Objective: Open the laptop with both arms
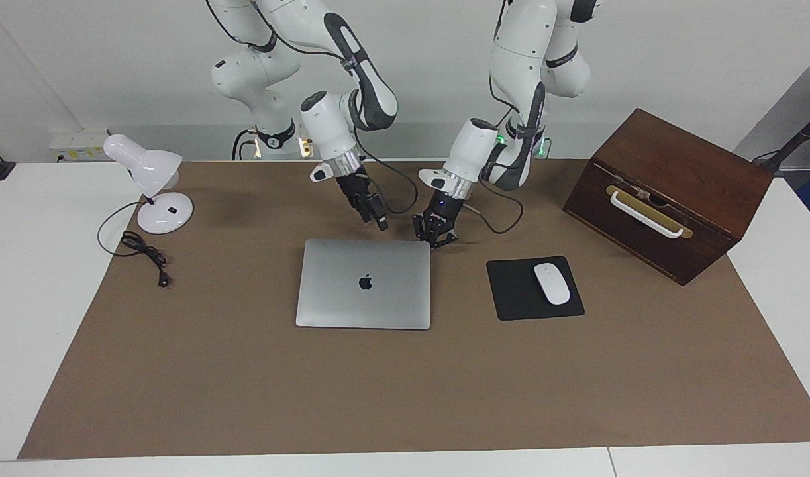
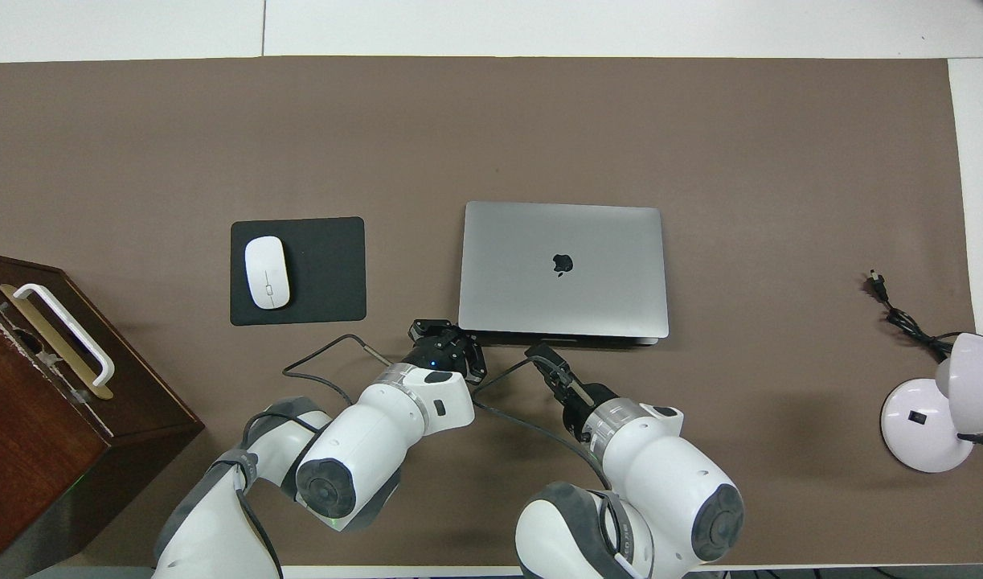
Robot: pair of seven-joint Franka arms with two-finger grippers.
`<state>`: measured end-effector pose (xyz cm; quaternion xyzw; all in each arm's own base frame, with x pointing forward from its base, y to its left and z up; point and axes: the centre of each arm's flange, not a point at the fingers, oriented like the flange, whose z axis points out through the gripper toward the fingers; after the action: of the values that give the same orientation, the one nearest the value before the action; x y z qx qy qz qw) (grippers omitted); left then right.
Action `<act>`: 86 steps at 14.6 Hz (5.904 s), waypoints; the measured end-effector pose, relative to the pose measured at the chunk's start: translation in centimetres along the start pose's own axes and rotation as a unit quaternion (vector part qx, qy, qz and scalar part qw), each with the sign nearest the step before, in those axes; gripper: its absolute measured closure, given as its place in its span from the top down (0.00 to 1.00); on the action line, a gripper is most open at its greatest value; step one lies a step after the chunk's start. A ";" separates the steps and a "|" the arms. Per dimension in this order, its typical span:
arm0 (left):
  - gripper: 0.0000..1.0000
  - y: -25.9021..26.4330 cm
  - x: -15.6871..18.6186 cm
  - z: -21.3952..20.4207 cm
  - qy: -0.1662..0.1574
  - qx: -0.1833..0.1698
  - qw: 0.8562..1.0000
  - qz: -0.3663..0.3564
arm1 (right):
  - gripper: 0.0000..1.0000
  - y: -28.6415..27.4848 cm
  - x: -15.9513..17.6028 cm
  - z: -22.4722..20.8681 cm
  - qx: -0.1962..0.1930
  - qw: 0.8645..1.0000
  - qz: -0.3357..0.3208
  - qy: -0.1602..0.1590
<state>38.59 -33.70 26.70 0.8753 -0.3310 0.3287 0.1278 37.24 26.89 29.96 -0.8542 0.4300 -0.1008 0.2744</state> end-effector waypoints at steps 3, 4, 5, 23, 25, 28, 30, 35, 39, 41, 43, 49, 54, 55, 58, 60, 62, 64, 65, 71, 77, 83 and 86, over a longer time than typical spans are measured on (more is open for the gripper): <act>0.01 0.0 0.0 0.0 0.000 0.000 1.000 0.001 | 1.00 -1.2 0.0 0.2 0.009 1.000 0.003 -0.001; 0.01 0.0 0.0 0.0 0.000 0.000 1.000 0.001 | 1.00 -1.3 0.1 0.2 0.010 1.000 0.004 -0.001; 0.01 0.0 0.0 0.0 0.000 0.000 1.000 0.001 | 1.00 -1.5 0.1 0.3 0.011 1.000 0.005 -0.001; 0.01 0.0 0.0 0.0 0.001 0.000 1.000 0.007 | 1.00 -6.3 4.3 1.0 0.049 0.998 0.020 0.020; 0.01 0.0 0.0 0.0 0.001 0.000 1.000 0.008 | 1.00 -6.7 5.0 0.9 0.054 0.998 0.026 0.022; 0.01 0.0 0.0 0.0 0.001 0.000 1.000 0.009 | 1.00 -8.1 5.3 1.0 0.065 0.997 0.029 0.023; 0.01 0.0 0.0 0.0 0.001 0.000 1.000 0.010 | 1.00 -10.0 5.9 0.9 0.083 0.996 0.035 0.024; 0.01 0.0 0.0 0.0 0.002 0.000 1.000 0.013 | 1.00 -13.1 7.4 0.0 0.110 0.994 0.018 0.014; 0.01 0.0 0.0 0.0 0.002 0.000 1.000 0.014 | 1.00 -15.1 9.5 -0.4 0.115 0.993 -0.036 -0.006; 0.01 0.0 0.0 0.0 0.002 0.000 1.000 0.014 | 1.00 -16.2 10.6 -0.5 0.119 0.992 -0.045 -0.010; 0.01 0.0 0.0 0.0 0.002 0.000 1.000 0.015 | 1.00 -17.4 11.7 -0.5 0.127 0.991 -0.044 -0.013; 0.01 0.0 0.0 0.0 0.002 0.000 1.000 0.017 | 1.00 -19.0 13.5 -0.2 0.133 0.990 -0.051 -0.018; 0.01 0.0 0.0 0.0 0.002 0.000 1.000 0.019 | 1.00 -19.7 15.8 1.0 0.131 0.990 -0.055 -0.019; 0.01 0.0 0.0 0.0 0.002 0.000 1.000 0.020 | 1.00 -20.0 16.1 1.5 0.133 0.989 -0.054 -0.019; 0.01 0.0 0.0 0.0 0.002 0.000 1.000 0.020 | 1.00 -20.9 16.6 3.0 0.135 0.989 -0.057 -0.019; 0.01 0.0 0.0 0.0 0.002 0.000 1.000 0.021 | 1.00 -21.4 17.0 3.8 0.136 0.989 -0.062 -0.017; 0.01 0.0 0.0 0.0 0.002 0.000 1.000 0.023 | 1.00 -21.8 17.6 4.3 0.138 0.988 -0.061 -0.016; 0.01 0.0 0.0 0.0 0.002 0.000 1.000 0.025 | 1.00 -21.9 17.7 4.5 0.139 0.988 -0.062 -0.015; 0.01 0.0 0.0 0.0 0.002 0.000 1.000 0.025 | 1.00 -22.0 17.8 4.6 0.139 0.988 -0.062 -0.015; 0.01 0.0 0.0 0.1 0.002 0.000 1.000 0.026 | 1.00 -22.3 18.1 5.1 0.140 0.988 -0.061 -0.014; 0.01 -0.3 0.1 0.2 0.003 0.003 1.000 0.022 | 1.00 -22.4 18.1 5.1 0.141 0.988 -0.056 -0.017; 0.01 -2.7 0.6 0.6 0.006 0.027 0.999 -0.025 | 1.00 -23.6 16.9 2.5 0.147 0.988 -0.027 -0.048; 0.01 -3.5 1.0 0.5 0.010 0.038 0.998 -0.053 | 1.00 -23.5 16.0 0.8 0.144 0.988 0.004 -0.062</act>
<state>41.73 -31.77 26.98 0.8925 -0.2699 0.3423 0.1156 63.32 25.79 41.38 -0.8086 0.3963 -0.1080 0.4212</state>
